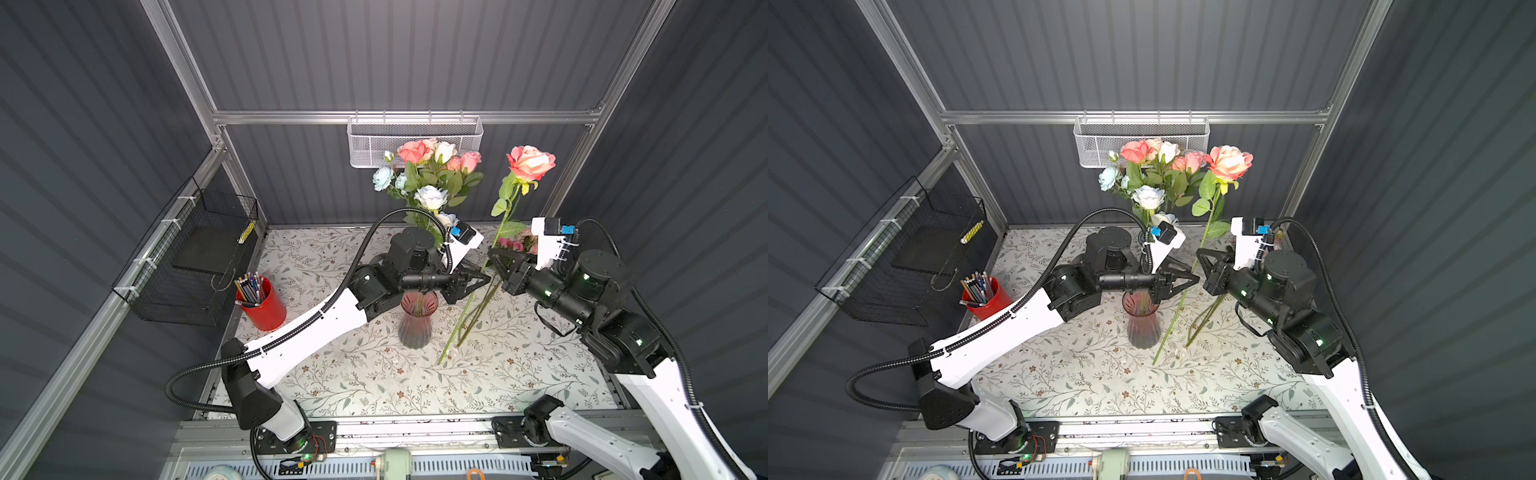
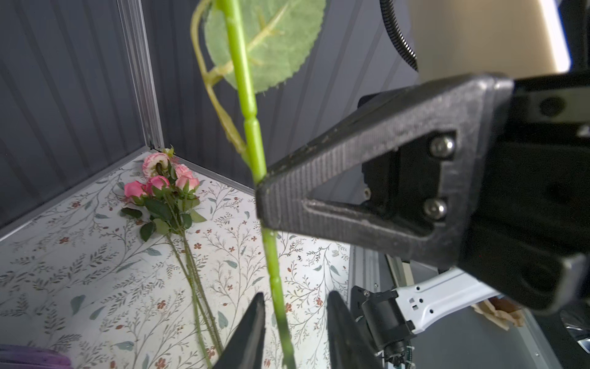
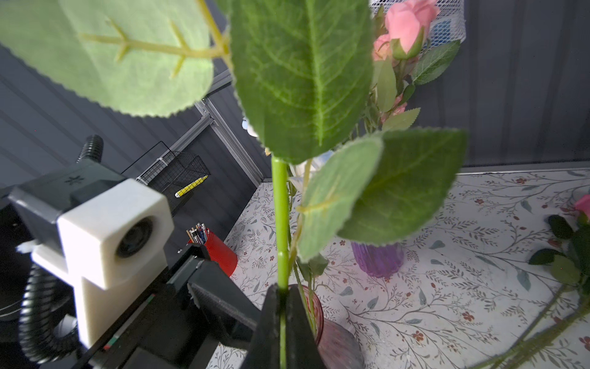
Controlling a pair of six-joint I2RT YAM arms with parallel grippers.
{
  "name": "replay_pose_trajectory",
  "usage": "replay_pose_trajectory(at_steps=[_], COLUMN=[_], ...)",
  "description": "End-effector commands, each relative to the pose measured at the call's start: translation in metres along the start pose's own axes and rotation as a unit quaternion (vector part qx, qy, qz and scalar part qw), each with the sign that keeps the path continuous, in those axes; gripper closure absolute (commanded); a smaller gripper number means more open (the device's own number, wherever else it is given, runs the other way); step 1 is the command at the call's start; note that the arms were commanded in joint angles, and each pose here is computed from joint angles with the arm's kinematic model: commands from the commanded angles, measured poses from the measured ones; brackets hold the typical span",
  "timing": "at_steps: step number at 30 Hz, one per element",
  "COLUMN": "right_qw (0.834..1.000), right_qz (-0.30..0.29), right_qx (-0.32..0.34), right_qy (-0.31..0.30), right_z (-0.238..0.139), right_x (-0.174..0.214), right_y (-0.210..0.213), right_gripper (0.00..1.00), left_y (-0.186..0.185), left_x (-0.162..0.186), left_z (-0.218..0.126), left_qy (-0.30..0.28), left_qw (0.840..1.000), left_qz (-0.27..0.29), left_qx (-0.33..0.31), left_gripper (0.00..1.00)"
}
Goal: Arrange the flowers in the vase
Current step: 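Close the left gripper on the pink rose stem while right gripper opens and draws back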
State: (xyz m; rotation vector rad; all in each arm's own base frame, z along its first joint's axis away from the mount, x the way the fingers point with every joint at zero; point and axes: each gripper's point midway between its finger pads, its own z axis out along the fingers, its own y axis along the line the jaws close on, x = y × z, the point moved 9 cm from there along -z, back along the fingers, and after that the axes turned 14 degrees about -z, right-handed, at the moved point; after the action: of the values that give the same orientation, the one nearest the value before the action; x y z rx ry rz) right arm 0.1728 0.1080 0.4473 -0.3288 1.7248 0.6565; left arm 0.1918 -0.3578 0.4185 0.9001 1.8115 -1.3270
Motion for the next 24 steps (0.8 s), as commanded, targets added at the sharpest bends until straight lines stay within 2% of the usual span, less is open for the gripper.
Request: replay_pose_trajectory(at_steps=[1,3,7,8,14,20,24], right_qw=[1.000,0.999,0.999,0.999,0.999,0.998,0.998], right_qz=[0.003,0.005,0.005,0.004,-0.009,-0.026,-0.031], right_qx=[-0.023,-0.028,-0.031,-0.032,-0.048,-0.019,0.013], right_qy=[-0.016,-0.017,-0.016,-0.016,-0.019,-0.057,-0.062], right_z=[-0.002,-0.001,0.000,0.000,-0.005,-0.031,-0.038], right_x=[-0.004,-0.003,-0.002,-0.002,-0.005,-0.011,-0.007], right_y=[0.005,0.006,0.007,0.008,0.012,0.010,0.004], right_gripper=[1.00,1.00,1.00,1.00,0.64,0.56,0.55], left_y=[-0.008,-0.006,-0.003,-0.003,0.000,-0.008,-0.017], left_x=[-0.007,-0.006,-0.007,-0.007,-0.015,-0.041,-0.060], left_z=[0.002,0.003,0.003,0.003,-0.009,-0.051,-0.080], left_qy=[-0.007,-0.007,-0.014,-0.017,-0.053,-0.149,-0.227], left_qw=[1.000,1.000,1.000,1.000,0.997,0.975,0.947], left_qz=[0.012,0.011,0.007,0.006,0.013,0.068,0.111], left_qx=[0.019,0.012,-0.002,-0.006,-0.060,-0.150,-0.198], left_gripper=[0.70,0.75,0.98,1.00,1.00,1.00,1.00])
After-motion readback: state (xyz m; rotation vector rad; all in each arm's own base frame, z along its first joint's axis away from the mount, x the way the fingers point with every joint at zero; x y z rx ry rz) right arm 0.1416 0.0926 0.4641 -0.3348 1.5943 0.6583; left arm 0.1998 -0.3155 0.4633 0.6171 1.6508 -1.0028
